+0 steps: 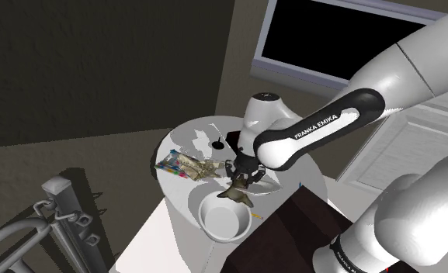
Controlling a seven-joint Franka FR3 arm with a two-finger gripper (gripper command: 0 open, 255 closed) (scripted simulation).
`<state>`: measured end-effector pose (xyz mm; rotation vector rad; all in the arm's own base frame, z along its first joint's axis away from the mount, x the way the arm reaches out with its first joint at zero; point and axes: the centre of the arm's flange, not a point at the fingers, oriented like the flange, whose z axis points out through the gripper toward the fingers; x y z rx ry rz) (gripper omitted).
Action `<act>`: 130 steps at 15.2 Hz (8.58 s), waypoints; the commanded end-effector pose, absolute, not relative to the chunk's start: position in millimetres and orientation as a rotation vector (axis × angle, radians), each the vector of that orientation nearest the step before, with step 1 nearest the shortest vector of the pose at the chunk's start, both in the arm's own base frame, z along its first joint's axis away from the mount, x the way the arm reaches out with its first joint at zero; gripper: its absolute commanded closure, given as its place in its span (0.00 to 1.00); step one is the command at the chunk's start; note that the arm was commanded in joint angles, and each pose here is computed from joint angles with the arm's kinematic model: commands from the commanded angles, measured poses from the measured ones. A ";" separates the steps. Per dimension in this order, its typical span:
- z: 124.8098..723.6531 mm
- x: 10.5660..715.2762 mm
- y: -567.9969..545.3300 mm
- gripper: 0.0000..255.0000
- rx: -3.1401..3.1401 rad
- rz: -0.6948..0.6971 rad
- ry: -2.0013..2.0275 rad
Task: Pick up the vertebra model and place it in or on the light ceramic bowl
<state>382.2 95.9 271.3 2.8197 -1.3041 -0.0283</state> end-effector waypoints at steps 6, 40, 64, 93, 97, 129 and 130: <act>261.8 364.8 151.1 1.00 2.818 -0.028 -1.307; 151.0 411.5 153.5 0.00 2.579 0.012 -1.438; 224.8 411.5 153.5 1.00 2.579 0.012 -1.438; 287.2 408.3 142.7 1.00 2.579 0.012 -1.438; 266.0 408.3 142.7 1.00 2.579 0.012 -1.438; 274.4 412.5 151.1 0.00 2.579 0.012 -1.438; 274.4 412.5 151.1 0.00 2.579 0.012 -1.438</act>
